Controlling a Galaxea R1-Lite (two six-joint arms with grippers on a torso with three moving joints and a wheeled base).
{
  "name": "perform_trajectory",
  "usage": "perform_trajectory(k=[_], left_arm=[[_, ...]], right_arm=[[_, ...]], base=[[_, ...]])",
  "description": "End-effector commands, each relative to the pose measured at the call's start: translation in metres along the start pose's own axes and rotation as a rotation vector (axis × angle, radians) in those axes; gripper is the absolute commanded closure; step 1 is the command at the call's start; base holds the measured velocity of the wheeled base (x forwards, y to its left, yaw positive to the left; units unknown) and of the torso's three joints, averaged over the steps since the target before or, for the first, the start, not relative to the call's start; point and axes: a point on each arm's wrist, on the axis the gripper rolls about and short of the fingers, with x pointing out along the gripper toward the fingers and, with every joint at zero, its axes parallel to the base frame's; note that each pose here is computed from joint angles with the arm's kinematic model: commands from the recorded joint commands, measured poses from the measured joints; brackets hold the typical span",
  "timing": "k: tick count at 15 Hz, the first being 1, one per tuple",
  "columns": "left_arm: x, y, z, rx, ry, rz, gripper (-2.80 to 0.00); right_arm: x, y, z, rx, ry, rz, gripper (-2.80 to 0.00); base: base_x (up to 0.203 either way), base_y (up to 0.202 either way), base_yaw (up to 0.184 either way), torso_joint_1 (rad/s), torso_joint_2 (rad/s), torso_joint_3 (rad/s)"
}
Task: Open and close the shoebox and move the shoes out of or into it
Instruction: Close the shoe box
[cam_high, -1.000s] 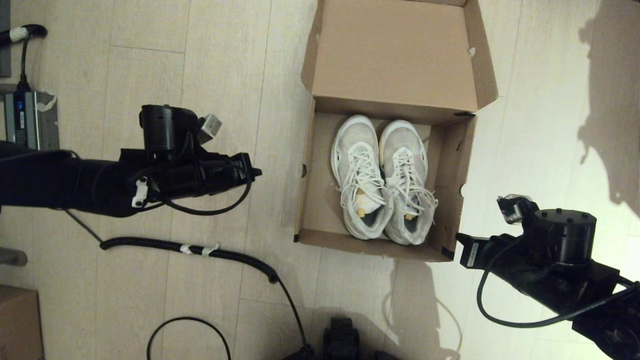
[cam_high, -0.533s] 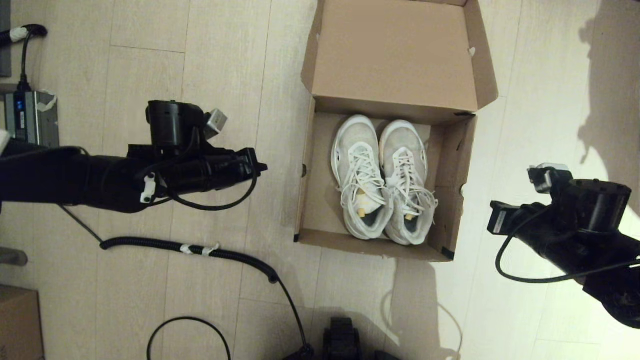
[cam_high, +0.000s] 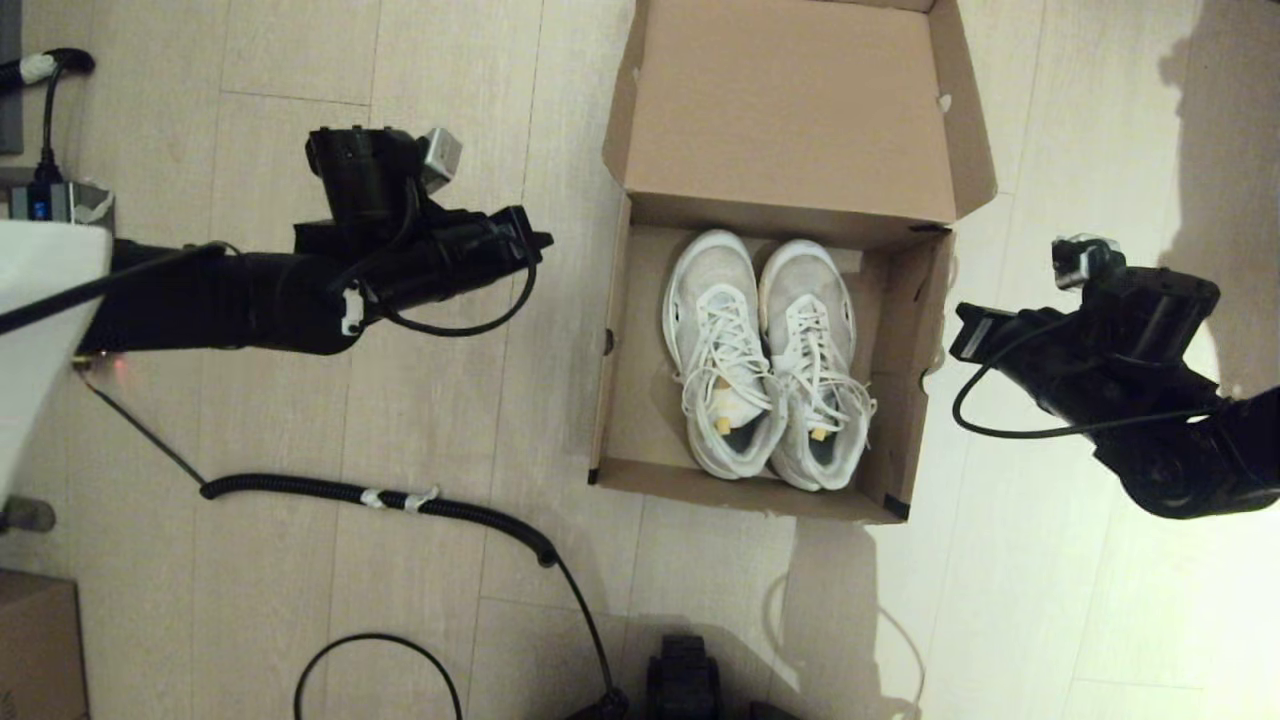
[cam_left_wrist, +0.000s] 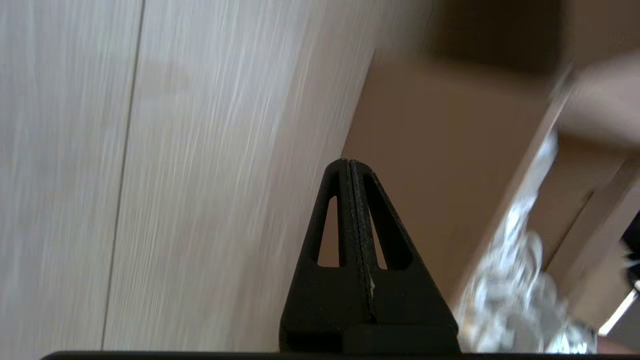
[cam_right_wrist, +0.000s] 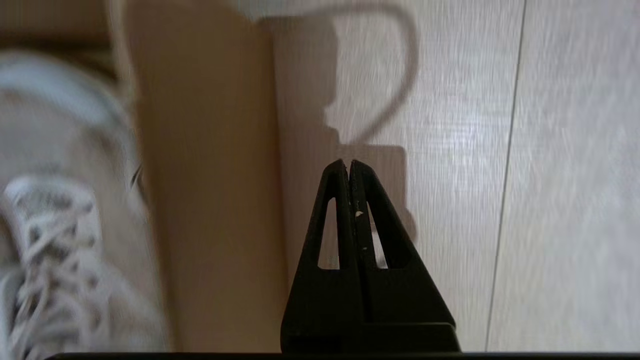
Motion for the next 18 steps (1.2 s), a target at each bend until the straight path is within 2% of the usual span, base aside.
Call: perform_trajectory(k=[1, 3, 5, 8, 10, 12, 13, 15, 18], left_arm=[[0.023, 0.010, -0.009, 0.005, -0.023, -0.026, 0.00], [0.032, 0.012, -0.006, 0.041, -0.156, -0.088, 0.00], [0.042, 0.012, -0.014, 0.033, -0.241, -0.171, 0.00], [0.038, -0.002, -0.005, -0.069, -0.288, -0.298, 0.00], [0.028, -0.016, 0.009, -0.136, -0.289, -0.388, 0.00], [0.021, -0.031, 0.018, -0.232, -0.264, -0.470, 0.00], [0.023, -0.032, 0.015, -0.238, -0.250, -0.483, 0.00], [0.029, -0.029, 0.007, -0.247, -0.233, -0.475, 0.00], [0.038, -0.024, -0.006, -0.258, -0.205, -0.467, 0.00]], right_arm=[[0.018, -0.009, -0.008, 0.005, -0.004, -0.002, 0.00], [0.022, -0.013, -0.008, 0.052, -0.007, -0.001, 0.00], [0.030, -0.014, -0.001, 0.133, -0.044, 0.001, 0.00], [0.035, -0.020, 0.007, 0.162, -0.069, 0.000, 0.00], [0.040, -0.023, 0.017, 0.216, -0.083, 0.004, 0.00], [0.044, -0.024, 0.033, 0.359, -0.085, 0.003, 0.00], [0.046, -0.025, 0.039, 0.425, -0.077, -0.004, 0.00], [0.048, -0.025, 0.045, 0.496, -0.073, -0.003, 0.00], [0.051, -0.022, 0.055, 0.512, -0.069, 0.039, 0.00]], base=[[0.000, 0.000, 0.000, 0.000, 0.00, 0.000], [0.000, 0.000, 0.000, 0.000, 0.00, 0.000], [0.000, 0.000, 0.000, 0.000, 0.00, 0.000], [0.000, 0.000, 0.000, 0.000, 0.00, 0.000], [0.000, 0.000, 0.000, 0.000, 0.00, 0.000], [0.000, 0.000, 0.000, 0.000, 0.00, 0.000], [0.000, 0.000, 0.000, 0.000, 0.00, 0.000], [0.000, 0.000, 0.000, 0.000, 0.00, 0.000], [0.000, 0.000, 0.000, 0.000, 0.00, 0.000]])
